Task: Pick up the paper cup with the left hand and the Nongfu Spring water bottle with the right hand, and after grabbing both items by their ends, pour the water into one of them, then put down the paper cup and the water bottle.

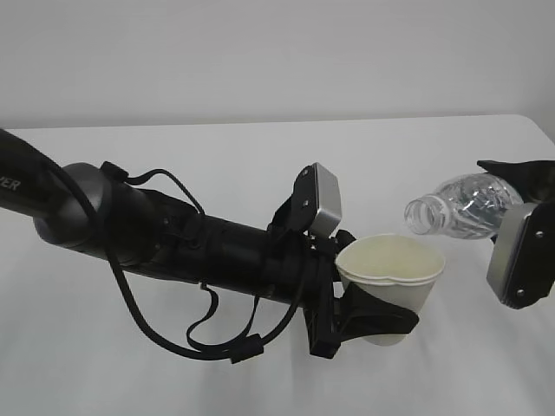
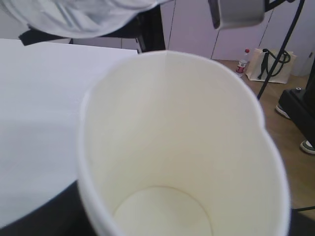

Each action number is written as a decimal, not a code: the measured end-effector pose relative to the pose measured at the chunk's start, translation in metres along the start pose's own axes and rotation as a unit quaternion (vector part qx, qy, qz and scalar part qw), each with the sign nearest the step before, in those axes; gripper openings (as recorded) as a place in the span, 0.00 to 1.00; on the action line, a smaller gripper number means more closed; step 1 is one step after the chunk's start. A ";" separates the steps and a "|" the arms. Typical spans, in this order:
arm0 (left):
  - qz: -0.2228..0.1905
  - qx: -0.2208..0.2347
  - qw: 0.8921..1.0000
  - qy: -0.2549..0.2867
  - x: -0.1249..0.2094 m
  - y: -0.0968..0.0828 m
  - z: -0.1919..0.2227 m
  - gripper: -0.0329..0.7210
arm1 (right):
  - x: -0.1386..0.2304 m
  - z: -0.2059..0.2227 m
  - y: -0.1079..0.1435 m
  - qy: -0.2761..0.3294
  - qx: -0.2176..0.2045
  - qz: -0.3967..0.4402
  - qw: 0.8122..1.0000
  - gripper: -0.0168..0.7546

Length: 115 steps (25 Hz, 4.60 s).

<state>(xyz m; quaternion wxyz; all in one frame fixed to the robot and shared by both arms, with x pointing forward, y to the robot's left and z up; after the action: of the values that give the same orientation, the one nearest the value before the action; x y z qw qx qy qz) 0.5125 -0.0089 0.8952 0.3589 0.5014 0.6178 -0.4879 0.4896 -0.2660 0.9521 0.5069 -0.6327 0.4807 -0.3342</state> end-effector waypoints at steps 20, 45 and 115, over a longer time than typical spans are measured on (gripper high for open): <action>0.000 0.000 1.000 0.000 0.000 0.000 0.000 0.61 | 0.001 0.003 -0.007 0.000 0.014 -0.045 0.999 0.57; 0.000 0.000 1.000 0.000 0.000 0.000 0.000 0.61 | -0.002 0.006 -0.014 -0.017 0.030 -0.081 0.996 0.57; -0.004 -0.004 1.000 -0.004 -0.001 0.001 0.000 0.60 | -0.003 0.006 -0.014 -0.021 0.032 -0.103 0.994 0.57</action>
<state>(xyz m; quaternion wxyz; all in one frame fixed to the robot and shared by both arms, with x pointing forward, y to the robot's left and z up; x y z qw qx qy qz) 0.5134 -0.0091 0.8958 0.3614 0.4959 0.6199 -0.4891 0.4976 -0.2613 0.9643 0.4995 -0.6695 0.3914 -0.3861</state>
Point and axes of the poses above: a point on each arm's last joint axis where the gripper is mounted, z pointing out along that axis toward the gripper, y along the wrist's bending axis when the last joint is at zero, x = y × z, the point moved 1 cm from there along z, pointing out along that axis toward the gripper, and after that the axes turned 7 degrees about -z, right-handed, at the moved point
